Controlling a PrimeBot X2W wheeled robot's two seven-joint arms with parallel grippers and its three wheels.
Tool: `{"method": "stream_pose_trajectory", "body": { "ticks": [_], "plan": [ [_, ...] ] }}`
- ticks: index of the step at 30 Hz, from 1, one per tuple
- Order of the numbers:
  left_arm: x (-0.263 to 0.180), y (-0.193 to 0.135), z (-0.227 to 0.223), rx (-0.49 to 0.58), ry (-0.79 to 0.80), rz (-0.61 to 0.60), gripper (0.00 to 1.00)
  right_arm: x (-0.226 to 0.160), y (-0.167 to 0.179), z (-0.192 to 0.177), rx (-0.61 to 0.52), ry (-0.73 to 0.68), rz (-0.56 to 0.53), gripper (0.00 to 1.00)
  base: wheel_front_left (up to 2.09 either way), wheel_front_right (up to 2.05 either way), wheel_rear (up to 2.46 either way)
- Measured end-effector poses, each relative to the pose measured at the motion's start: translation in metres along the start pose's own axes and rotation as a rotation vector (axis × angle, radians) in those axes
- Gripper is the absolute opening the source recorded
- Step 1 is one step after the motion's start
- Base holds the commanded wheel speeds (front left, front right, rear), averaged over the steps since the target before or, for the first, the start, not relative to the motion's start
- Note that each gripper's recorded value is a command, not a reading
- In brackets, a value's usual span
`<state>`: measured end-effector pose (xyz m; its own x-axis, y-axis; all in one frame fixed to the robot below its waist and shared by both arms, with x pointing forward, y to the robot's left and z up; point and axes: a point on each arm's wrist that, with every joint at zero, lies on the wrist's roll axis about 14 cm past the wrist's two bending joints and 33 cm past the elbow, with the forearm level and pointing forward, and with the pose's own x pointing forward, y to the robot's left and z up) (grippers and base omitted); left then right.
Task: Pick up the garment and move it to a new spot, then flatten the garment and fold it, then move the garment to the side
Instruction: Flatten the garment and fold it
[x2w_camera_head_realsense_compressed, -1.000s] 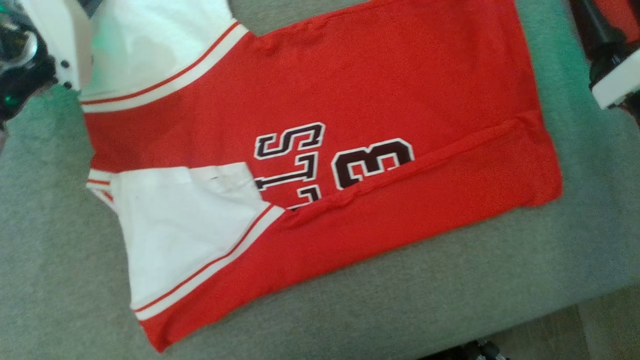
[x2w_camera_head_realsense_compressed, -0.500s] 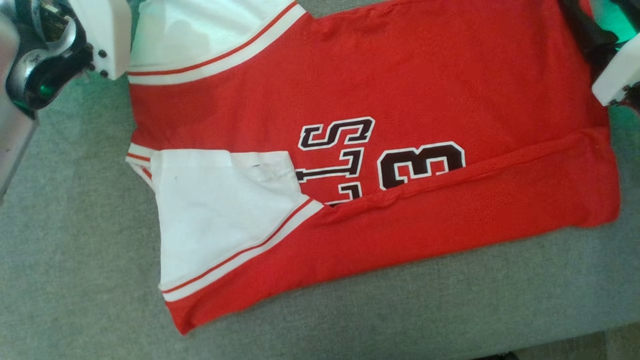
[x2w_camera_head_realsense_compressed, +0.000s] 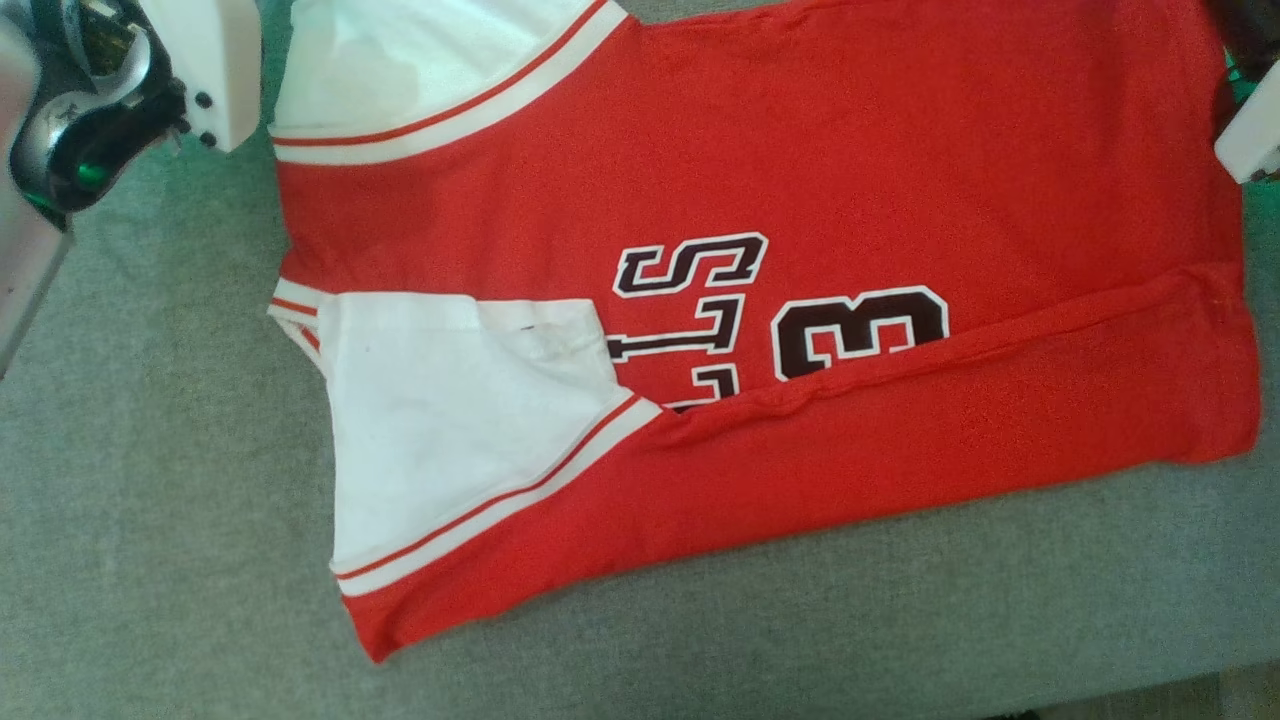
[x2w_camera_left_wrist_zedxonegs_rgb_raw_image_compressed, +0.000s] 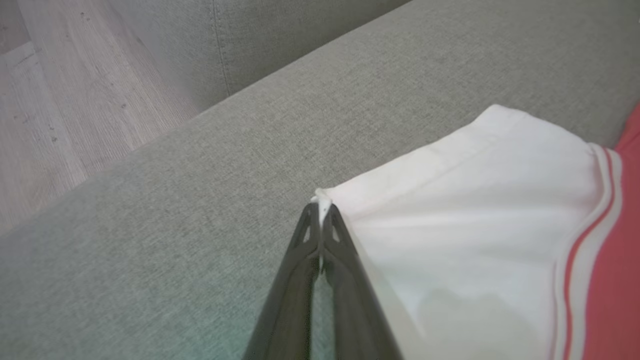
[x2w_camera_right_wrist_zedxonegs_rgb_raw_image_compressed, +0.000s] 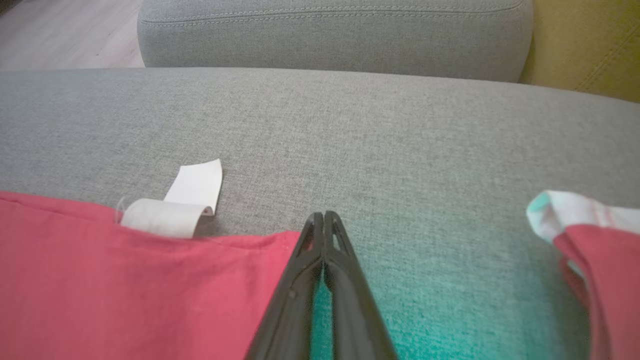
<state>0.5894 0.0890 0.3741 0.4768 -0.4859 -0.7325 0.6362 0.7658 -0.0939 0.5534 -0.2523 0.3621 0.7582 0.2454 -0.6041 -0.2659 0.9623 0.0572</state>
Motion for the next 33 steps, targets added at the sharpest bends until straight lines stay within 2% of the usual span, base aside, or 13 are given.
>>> {"method": "stream_pose_trajectory", "body": {
  "ticks": [13, 14, 15, 16, 19, 20, 21, 22, 24, 25, 26, 27, 33],
  "plan": [
    [-0.007, 0.003, 0.011, 0.008, -0.057, 0.010, 0.00, -0.006, -0.001, 0.012, 0.049, -0.025, 0.012, 0.00, 0.00, 0.00, 0.00],
    [-0.007, 0.002, 0.011, 0.009, -0.055, 0.008, 0.00, -0.006, -0.002, 0.010, 0.060, -0.010, 0.012, 0.33, 0.00, 0.00, 0.00],
    [-0.008, 0.001, 0.011, 0.010, -0.052, 0.005, 0.00, -0.007, -0.002, 0.006, 0.065, 0.011, 0.012, 0.95, 0.00, 0.00, 0.00],
    [-0.008, 0.001, 0.010, 0.008, -0.052, 0.003, 0.00, -0.008, -0.001, 0.002, 0.068, 0.031, 0.014, 1.00, 0.00, 0.00, 0.00],
    [-0.008, 0.000, 0.008, 0.005, -0.047, 0.001, 0.00, -0.008, 0.003, -0.006, 0.069, 0.071, 0.028, 1.00, 0.00, 0.00, 0.00],
    [-0.007, 0.000, 0.007, 0.003, -0.044, -0.001, 0.00, -0.008, 0.004, -0.008, 0.067, 0.077, 0.030, 0.95, 0.00, 0.00, 0.00],
    [-0.007, -0.001, 0.007, 0.004, -0.042, -0.004, 0.00, -0.008, 0.005, -0.009, 0.064, 0.082, 0.032, 0.82, 0.00, 0.00, 0.00],
    [-0.007, -0.001, 0.008, 0.007, -0.043, -0.005, 0.00, -0.008, 0.005, -0.011, 0.061, 0.092, 0.033, 0.49, 0.00, 0.00, 0.00],
    [-0.008, -0.001, 0.010, 0.007, -0.050, -0.005, 0.00, -0.008, 0.007, -0.014, 0.057, 0.102, 0.037, 0.45, 0.00, 0.00, 0.00],
    [-0.009, -0.001, 0.010, 0.010, -0.049, -0.004, 0.00, -0.007, 0.007, -0.014, 0.053, 0.105, 0.040, 0.27, 0.00, 0.00, 0.00],
    [-0.009, 0.000, 0.010, 0.012, -0.048, -0.003, 0.00, -0.006, 0.008, -0.014, 0.050, 0.106, 0.043, 0.04, 0.00, 0.00, 0.00],
    [-0.009, 0.000, 0.009, 0.015, -0.050, -0.002, 0.00, -0.004, 0.011, -0.011, 0.049, 0.103, 0.051, 0.00, 0.00, 0.00, 0.00],
    [-0.012, 0.002, 0.014, 0.028, -0.093, 0.006, 0.00, -0.001, 0.013, 0.003, 0.029, 0.036, 0.059, 0.00, 0.00, 0.00, 0.00]
  ]
}}
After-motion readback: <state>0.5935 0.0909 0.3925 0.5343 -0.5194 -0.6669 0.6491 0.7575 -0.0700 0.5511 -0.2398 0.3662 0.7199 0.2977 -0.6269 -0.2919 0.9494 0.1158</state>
